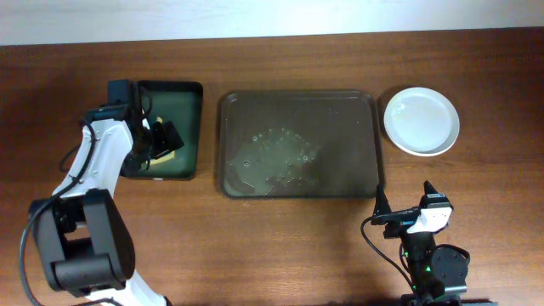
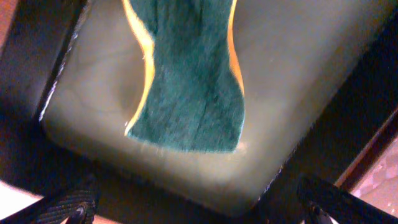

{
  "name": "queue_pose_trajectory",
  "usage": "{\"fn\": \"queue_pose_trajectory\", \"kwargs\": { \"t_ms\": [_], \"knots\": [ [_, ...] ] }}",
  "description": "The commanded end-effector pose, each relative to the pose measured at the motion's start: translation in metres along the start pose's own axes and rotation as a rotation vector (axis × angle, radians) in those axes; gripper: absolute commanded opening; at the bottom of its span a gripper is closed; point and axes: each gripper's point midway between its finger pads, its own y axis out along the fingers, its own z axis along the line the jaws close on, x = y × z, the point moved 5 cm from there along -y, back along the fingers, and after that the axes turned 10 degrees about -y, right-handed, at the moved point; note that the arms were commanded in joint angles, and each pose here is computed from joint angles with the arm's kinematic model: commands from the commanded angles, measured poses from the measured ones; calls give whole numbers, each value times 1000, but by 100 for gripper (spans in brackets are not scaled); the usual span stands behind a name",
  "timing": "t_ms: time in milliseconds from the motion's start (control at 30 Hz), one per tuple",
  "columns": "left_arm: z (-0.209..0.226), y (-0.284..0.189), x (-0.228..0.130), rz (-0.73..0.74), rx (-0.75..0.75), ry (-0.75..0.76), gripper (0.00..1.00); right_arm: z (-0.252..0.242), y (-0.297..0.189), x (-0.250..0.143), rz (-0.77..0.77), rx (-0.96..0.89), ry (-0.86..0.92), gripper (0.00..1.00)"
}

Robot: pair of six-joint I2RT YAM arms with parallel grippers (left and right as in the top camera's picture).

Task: Clean dirty plates on tray and stack at the side

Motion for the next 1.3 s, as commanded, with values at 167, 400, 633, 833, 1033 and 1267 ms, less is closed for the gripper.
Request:
{"fn": "queue_pose_trajectory", "kwargs": {
  "t_ms": [167,400,633,833,1033,1267],
  "knots": [
    [-10,-76,-44,-214,-123,244,99,-1,0,-3,2,-11,-4,98],
    [21,-97,-106,-505,-279,380,99,-1,0,-3,2,-11,-4,99],
    [44,-97,-136,-734,-367,442,99,-1,0,-3,2,-11,-4,98],
    [53,-107,-151,-935,-476,442,100,-1,0,-3,2,-11,-4,98],
    [55,-100,-156,-1074,-558,443,99,-1,0,-3,2,-11,-4,98],
    [57,-91,-159,-1169,-600,434,99,-1,0,-3,2,-11,-4,98]
  ]
}}
